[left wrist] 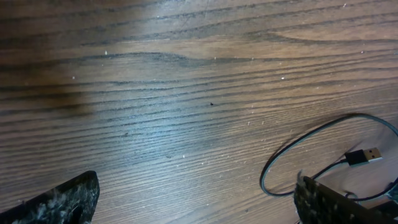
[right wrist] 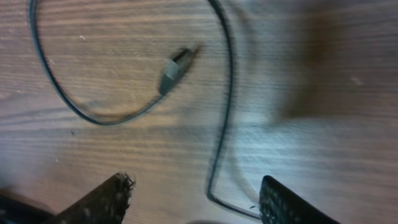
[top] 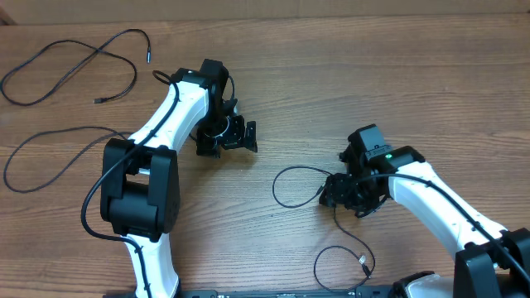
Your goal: Untangle cables
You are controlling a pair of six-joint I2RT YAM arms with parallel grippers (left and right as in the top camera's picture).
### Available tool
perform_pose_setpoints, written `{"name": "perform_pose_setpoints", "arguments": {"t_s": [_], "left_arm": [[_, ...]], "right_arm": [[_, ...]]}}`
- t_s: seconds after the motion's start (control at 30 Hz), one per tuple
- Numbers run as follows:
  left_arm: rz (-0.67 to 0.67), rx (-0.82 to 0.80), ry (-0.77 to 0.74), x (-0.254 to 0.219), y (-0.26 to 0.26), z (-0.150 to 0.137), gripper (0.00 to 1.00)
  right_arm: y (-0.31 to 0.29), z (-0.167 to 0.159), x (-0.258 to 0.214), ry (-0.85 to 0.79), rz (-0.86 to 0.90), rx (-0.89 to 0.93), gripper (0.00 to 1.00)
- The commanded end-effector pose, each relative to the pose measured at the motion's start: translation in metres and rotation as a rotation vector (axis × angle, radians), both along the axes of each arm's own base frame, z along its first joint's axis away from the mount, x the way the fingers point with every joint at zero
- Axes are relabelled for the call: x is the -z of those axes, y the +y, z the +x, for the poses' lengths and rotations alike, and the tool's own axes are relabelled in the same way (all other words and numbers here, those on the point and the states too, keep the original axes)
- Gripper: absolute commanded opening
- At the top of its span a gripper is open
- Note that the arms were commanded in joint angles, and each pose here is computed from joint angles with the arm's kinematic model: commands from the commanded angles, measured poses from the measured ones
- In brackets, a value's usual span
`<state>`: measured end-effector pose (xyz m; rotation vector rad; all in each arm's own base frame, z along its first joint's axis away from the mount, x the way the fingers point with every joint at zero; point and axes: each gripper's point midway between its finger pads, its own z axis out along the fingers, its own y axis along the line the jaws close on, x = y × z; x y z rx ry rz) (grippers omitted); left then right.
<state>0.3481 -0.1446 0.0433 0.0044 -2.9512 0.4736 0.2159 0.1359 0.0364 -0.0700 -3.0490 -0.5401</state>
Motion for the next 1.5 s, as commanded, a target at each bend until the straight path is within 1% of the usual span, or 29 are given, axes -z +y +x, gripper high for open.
{"name": "perform_pose_setpoints", "arguments": {"t_s": [0.0, 0.03, 0.1, 0.13, 0.17, 0.2, 0.23, 0.27, 0.3, 0.37, 0.43, 0.47, 0.5, 0.57, 0.6, 0.67, 0.7, 0.8, 0.87, 0.97, 1.07, 1.1, 1.13, 1.17, 1.33, 1.47], "left_arm": [[-0.018, 0.024, -0.006, 0.0, -0.004, 0.002, 1.0], [-0.017, 0.025, -0.004, 0.0, -0.004, 0.002, 1.0], [-0.016, 0.025, -0.001, 0.0, -0.004, 0.001, 1.0], [-0.013, 0.025, -0.001, 0.0, -0.004, 0.001, 0.99], [-0.014, 0.025, -0.002, 0.0, -0.004, 0.001, 1.0], [-0.014, 0.025, -0.002, 0.0, -0.004, 0.001, 1.0], [-0.014, 0.025, -0.001, 0.0, -0.004, 0.001, 1.0], [-0.014, 0.025, -0.001, 0.0, -0.004, 0.001, 1.0], [-0.014, 0.025, -0.001, 0.0, -0.004, 0.001, 1.0], [-0.018, 0.025, 0.005, 0.0, -0.004, 0.0, 0.99], [-0.032, 0.038, 0.007, -0.001, -0.007, -0.002, 0.91], [-0.062, 0.074, -0.001, -0.003, -0.011, -0.003, 0.91], [-0.109, 0.116, -0.005, -0.006, -0.017, -0.005, 0.92], [-0.207, 0.185, -0.007, -0.017, -0.028, -0.011, 0.99], [-0.239, 0.203, -0.005, -0.023, -0.031, -0.013, 1.0], [-0.253, 0.204, 0.0, -0.035, -0.03, -0.014, 1.0], [-0.256, 0.211, -0.004, -0.048, -0.03, -0.013, 1.0], [-0.28, 0.258, -0.058, -0.075, -0.032, -0.011, 1.0], [-0.311, 0.288, -0.12, -0.098, -0.038, -0.008, 1.0], [-0.365, 0.315, -0.226, -0.132, -0.045, -0.004, 1.0], [-0.447, 0.349, -0.338, -0.169, -0.054, -0.005, 0.99], [-0.477, 0.356, -0.375, -0.181, -0.058, -0.005, 0.98], [-0.507, 0.36, -0.406, -0.192, -0.061, -0.006, 0.96], [-0.534, 0.36, -0.433, -0.202, -0.065, -0.007, 0.91], [-0.563, 0.3, -0.473, -0.224, -0.069, -0.005, 0.92], [-0.627, 0.359, -0.494, -0.233, -0.08, -0.012, 0.9]], "right_arm": [[0.002, -0.007, 0.011, 0.009, 0.002, 0.037, 0.59], [0.0, -0.007, 0.016, 0.006, -0.007, 0.051, 0.58], [-0.005, -0.009, 0.022, 0.0, -0.031, 0.057, 0.52], [-0.005, -0.009, 0.022, 0.003, -0.029, 0.057, 0.47], [-0.003, -0.01, 0.021, 0.007, -0.02, 0.056, 0.38], [-0.001, -0.011, 0.02, 0.011, -0.006, 0.054, 0.26], [0.002, -0.011, 0.019, 0.018, 0.014, 0.052, 0.19], [0.006, -0.012, 0.017, 0.022, 0.033, 0.05, 0.09], [0.01, -0.011, 0.013, 0.025, 0.061, 0.047, 0.04], [0.021, -0.005, 0.0, 0.025, 0.122, 0.041, 0.04], [0.036, 0.006, -0.022, 0.014, 0.2, 0.03, 0.04], [0.043, 0.012, -0.035, 0.003, 0.235, 0.023, 0.04], [0.05, 0.018, -0.049, -0.007, 0.274, 0.015, 0.04], [0.066, 0.033, -0.086, -0.041, 0.367, -0.004, 0.04], [0.072, 0.041, -0.106, -0.062, 0.41, -0.009, 0.04], [0.08, 0.061, -0.147, -0.099, 0.475, 0.043, 0.03], [0.083, 0.08, -0.182, -0.141, 0.515, 0.111, 0.04], [0.086, 0.106, -0.228, -0.222, 0.583, 0.186, 0.04], [0.087, 0.122, -0.253, -0.269, 0.633, 0.247, 0.04], [0.082, 0.147, -0.268, -0.309, 0.669, 0.392, 0.04], [0.074, 0.164, -0.271, -0.272, 0.681, 0.59, 0.04], [0.075, 0.166, -0.274, -0.254, 0.704, 0.628, 0.04], [0.076, 0.168, -0.278, -0.243, 0.725, 0.646, 0.04], [0.079, 0.17, -0.284, -0.24, 0.754, 0.658, 0.04], [0.091, 0.17, -0.299, -0.209, 0.83, 0.673, 0.04], [0.092, 0.172, -0.302, -0.217, 0.844, 0.674, 0.04]]}}
